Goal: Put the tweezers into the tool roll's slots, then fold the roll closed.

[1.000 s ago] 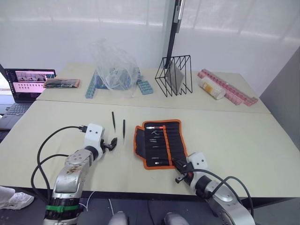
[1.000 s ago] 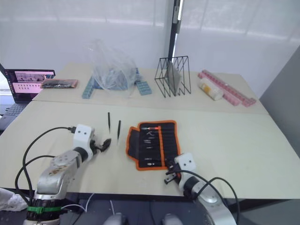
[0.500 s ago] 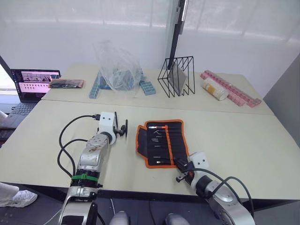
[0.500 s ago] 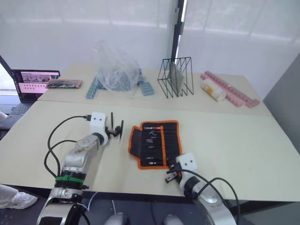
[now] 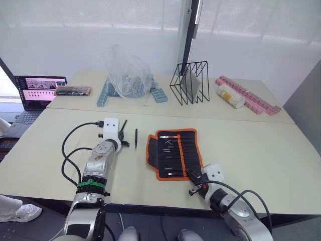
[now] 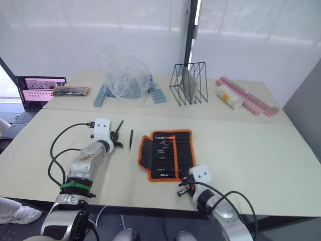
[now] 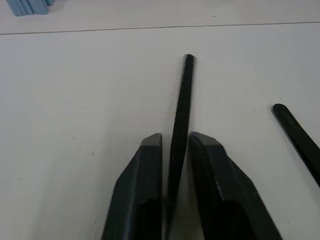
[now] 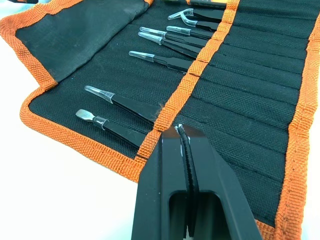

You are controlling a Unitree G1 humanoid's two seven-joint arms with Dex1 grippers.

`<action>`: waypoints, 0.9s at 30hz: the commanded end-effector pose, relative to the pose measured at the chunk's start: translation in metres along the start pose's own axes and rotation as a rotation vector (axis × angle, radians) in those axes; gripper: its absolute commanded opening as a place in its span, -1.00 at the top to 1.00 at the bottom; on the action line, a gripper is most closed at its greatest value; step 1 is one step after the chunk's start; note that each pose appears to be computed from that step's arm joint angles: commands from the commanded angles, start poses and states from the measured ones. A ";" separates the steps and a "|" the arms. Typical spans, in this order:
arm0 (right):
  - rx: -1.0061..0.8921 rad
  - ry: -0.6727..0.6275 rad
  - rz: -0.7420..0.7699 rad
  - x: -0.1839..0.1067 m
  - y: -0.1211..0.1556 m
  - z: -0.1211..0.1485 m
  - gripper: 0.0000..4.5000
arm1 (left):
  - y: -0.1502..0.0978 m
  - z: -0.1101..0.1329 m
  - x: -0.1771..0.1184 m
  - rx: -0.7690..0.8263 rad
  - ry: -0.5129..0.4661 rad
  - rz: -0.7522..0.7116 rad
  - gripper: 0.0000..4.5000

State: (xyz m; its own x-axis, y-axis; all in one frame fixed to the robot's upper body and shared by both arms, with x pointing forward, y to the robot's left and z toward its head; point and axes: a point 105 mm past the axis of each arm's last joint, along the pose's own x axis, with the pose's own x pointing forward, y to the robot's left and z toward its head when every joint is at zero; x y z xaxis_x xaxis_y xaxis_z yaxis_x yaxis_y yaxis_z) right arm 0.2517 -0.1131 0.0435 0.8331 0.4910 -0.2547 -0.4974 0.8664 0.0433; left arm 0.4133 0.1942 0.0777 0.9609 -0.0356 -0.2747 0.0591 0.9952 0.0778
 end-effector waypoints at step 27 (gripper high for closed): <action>0.029 0.180 -0.057 -0.004 -0.010 -0.044 1.00 | -0.042 0.097 -0.072 0.400 -0.367 -0.428 0.99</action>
State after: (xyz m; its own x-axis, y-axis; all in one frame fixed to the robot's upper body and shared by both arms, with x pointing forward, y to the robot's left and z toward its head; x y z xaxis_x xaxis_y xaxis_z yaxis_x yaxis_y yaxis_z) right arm 0.2513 -0.1109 0.0467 0.8323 0.4980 -0.2435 -0.5041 0.8626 0.0414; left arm 0.3769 0.1667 0.1703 0.9124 -0.4067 -0.0461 0.3942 0.8426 0.3670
